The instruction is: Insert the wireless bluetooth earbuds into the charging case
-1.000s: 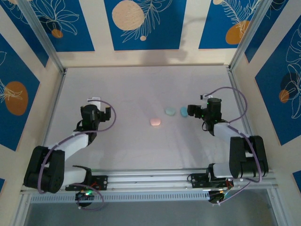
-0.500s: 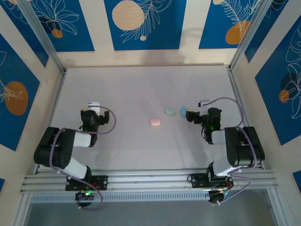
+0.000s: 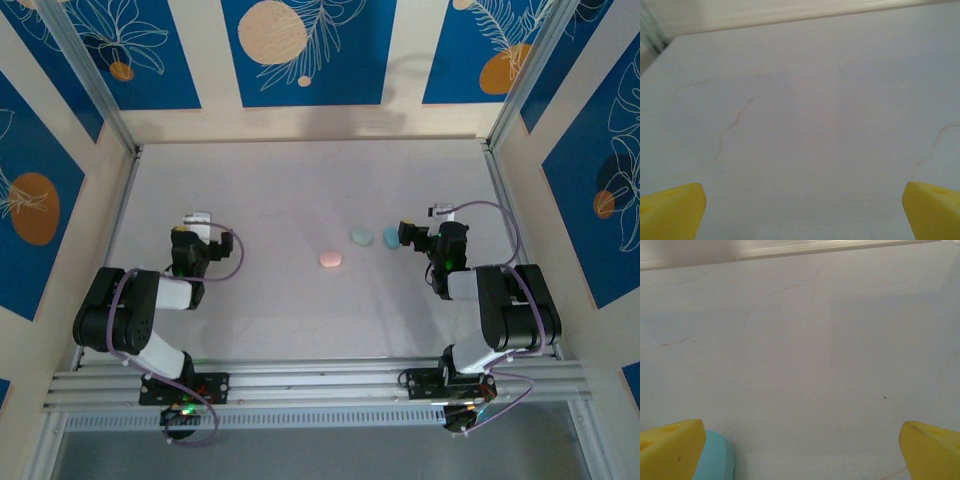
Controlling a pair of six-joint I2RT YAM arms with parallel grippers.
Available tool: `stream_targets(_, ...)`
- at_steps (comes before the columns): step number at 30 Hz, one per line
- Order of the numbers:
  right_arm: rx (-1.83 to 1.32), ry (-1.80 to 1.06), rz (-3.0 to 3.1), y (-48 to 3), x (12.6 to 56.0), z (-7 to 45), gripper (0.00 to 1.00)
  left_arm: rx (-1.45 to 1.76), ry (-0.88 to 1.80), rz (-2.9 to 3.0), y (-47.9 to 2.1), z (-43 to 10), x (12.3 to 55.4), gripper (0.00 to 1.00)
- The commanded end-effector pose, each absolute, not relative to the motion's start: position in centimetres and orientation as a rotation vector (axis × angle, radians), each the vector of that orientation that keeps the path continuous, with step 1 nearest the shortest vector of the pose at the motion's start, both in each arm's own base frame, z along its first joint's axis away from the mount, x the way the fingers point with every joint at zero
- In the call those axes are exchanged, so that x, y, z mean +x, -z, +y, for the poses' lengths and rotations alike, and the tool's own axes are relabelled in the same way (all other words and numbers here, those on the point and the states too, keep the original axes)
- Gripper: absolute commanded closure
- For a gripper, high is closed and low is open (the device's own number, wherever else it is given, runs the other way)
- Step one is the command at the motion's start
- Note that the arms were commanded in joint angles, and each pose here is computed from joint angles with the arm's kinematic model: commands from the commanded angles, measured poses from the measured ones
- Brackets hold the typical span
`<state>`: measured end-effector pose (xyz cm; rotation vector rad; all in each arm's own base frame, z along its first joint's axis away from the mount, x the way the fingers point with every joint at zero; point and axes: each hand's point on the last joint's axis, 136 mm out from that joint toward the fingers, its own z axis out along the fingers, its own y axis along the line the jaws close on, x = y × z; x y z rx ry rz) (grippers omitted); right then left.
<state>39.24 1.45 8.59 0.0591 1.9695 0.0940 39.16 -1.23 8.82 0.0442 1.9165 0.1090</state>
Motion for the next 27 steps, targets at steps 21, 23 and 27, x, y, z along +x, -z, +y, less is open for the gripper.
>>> stream_targets(21, 0.099, -0.051, 1.927, -9.4, 39.6, 0.8, 0.01, 0.106, -0.065, 1.900, -9.2, -2.2, 39.5, 0.00)
stream_targets(23, 0.098, -0.052, 1.927, -9.5, 39.6, 0.8, 0.01, 0.105, -0.065, 1.901, -9.2, -2.2, 39.6, 0.00)
stream_targets(27, 0.099, -0.052, 1.925, -9.5, 39.6, 0.8, 0.01, 0.105, -0.066, 1.900, -9.2, -2.2, 39.6, 0.00)
